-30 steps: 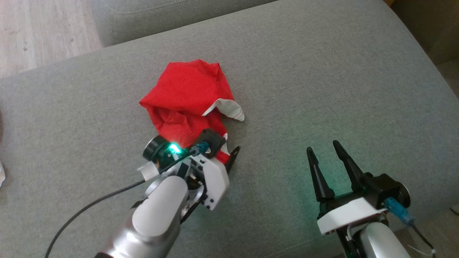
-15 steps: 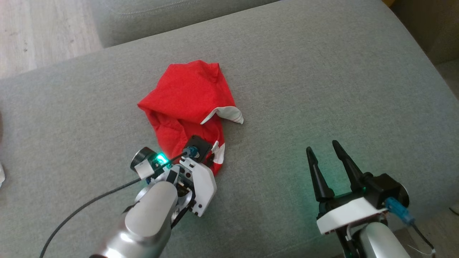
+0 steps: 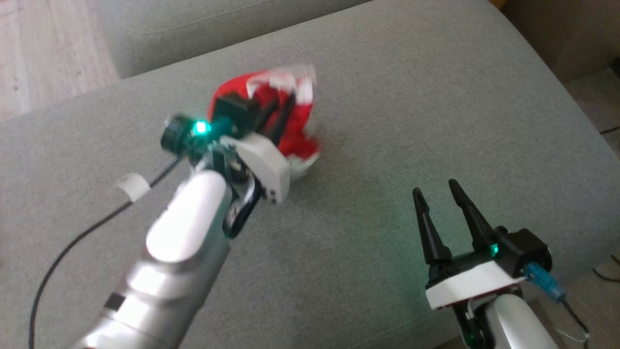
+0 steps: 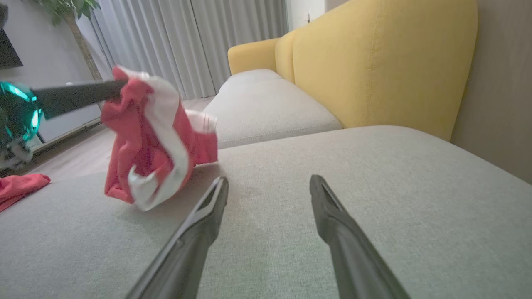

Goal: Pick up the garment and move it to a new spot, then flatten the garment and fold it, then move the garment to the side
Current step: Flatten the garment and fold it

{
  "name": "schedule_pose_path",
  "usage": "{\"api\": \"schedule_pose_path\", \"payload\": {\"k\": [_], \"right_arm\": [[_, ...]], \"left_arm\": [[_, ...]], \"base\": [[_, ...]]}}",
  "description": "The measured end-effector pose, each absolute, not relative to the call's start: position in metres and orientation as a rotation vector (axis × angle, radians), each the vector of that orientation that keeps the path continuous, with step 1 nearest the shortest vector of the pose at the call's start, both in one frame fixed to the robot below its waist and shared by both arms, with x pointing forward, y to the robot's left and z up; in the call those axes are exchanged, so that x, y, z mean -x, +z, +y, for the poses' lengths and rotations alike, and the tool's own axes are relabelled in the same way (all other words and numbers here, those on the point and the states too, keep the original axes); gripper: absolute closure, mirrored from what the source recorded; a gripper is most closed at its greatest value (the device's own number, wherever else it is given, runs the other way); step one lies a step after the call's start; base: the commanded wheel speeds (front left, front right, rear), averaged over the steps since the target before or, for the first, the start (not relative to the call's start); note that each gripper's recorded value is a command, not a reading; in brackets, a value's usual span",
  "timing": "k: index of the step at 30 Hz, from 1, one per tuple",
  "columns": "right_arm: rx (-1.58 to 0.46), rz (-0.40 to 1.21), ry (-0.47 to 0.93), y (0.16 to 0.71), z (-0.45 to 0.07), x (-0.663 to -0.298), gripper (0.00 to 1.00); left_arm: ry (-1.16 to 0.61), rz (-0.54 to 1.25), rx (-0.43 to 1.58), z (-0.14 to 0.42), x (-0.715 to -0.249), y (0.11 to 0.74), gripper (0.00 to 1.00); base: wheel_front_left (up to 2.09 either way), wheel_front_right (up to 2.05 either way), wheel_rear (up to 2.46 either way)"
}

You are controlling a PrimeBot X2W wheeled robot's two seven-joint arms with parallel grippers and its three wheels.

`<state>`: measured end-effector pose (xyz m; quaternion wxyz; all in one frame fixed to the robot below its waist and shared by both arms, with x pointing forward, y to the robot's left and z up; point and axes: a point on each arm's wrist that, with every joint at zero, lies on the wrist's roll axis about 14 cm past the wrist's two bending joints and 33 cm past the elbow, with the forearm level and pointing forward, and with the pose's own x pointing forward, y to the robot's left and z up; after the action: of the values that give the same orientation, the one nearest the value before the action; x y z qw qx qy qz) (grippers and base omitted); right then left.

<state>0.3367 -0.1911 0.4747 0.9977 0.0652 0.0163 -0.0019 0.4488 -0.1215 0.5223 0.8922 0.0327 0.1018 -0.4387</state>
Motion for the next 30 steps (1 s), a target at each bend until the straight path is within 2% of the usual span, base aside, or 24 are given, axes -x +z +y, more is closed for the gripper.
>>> {"api": "schedule_pose_path", "payload": {"k": [5, 13, 16, 21, 30], "right_arm": [[-0.125, -0.002, -0.014, 0.486, -0.195, -0.335, 0.00], [-0.130, -0.019, -0.037, 0.491, -0.202, -0.329, 0.00], [-0.131, -0.022, -0.039, 0.492, -0.203, -0.330, 0.00], [-0.134, -0.024, -0.042, 0.491, -0.204, -0.330, 0.00], [-0.123, 0.010, -0.017, 0.480, -0.195, -0.327, 0.00]], "left_arm": [[-0.903, 0.008, 0.040, -0.136, -0.457, 0.582, 1.00], [-0.918, -0.100, 0.128, -0.144, -0.447, 0.598, 1.00], [-0.923, -0.028, 0.162, -0.137, -0.430, 0.564, 1.00], [-0.890, 0.191, 0.239, -0.103, -0.377, 0.480, 1.00], [-0.556, 0.398, 0.282, 0.020, -0.325, 0.406, 1.00]], "base": [[0.00, 0.00, 0.00], [0.00, 0.00, 0.00], [0.00, 0.00, 0.00], [0.00, 0.00, 0.00], [0.00, 0.00, 0.00]]}}
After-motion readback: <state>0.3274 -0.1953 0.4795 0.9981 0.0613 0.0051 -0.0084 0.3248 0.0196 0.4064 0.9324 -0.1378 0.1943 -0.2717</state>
